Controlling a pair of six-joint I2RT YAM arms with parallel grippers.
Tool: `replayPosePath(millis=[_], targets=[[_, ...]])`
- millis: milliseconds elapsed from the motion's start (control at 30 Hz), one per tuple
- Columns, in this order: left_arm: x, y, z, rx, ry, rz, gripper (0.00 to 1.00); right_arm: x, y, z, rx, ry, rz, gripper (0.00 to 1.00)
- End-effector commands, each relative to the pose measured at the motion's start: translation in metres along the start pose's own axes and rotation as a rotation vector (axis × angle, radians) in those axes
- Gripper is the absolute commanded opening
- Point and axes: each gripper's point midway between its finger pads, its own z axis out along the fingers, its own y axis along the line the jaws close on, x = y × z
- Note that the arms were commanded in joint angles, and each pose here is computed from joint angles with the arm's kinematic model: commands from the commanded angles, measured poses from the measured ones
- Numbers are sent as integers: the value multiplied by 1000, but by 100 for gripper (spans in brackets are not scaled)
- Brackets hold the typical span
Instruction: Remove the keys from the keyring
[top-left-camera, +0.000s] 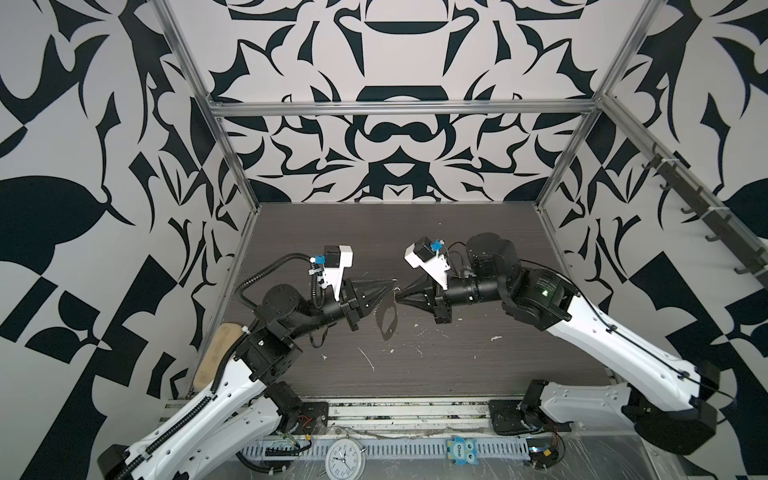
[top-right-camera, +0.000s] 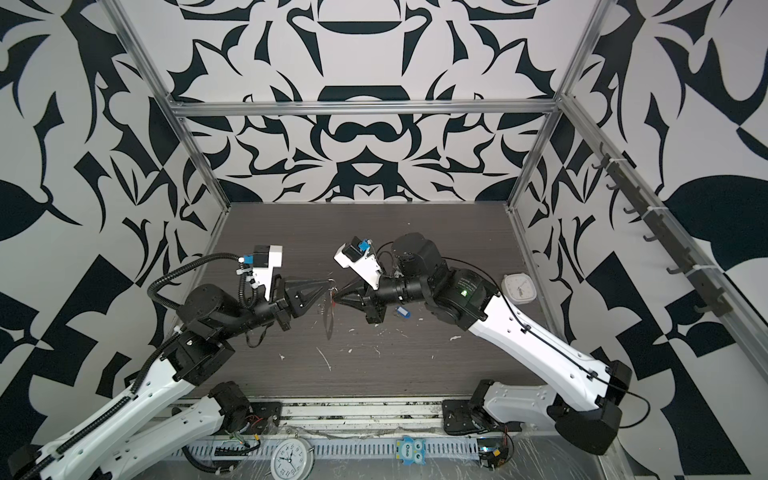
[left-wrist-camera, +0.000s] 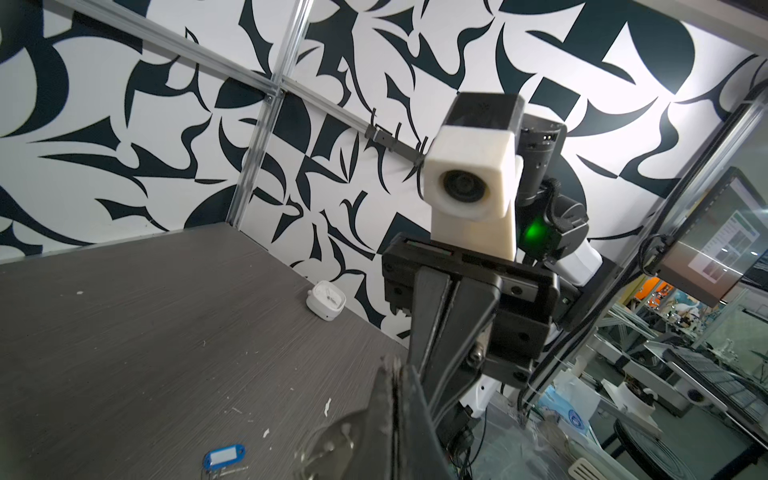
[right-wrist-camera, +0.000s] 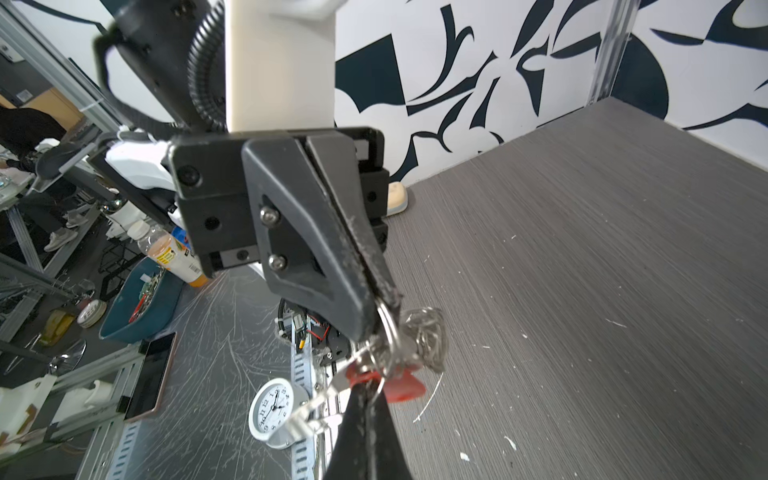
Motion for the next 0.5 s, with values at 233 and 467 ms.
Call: replayPosePath(millis=[233, 467], targets=[[-32, -16, -3, 87, -171, -25, 0, -7, 6, 6, 3, -53, -30, 0], [-26, -26, -7, 75, -74, 32, 0, -9, 9, -10, 41, -57, -39, 6]])
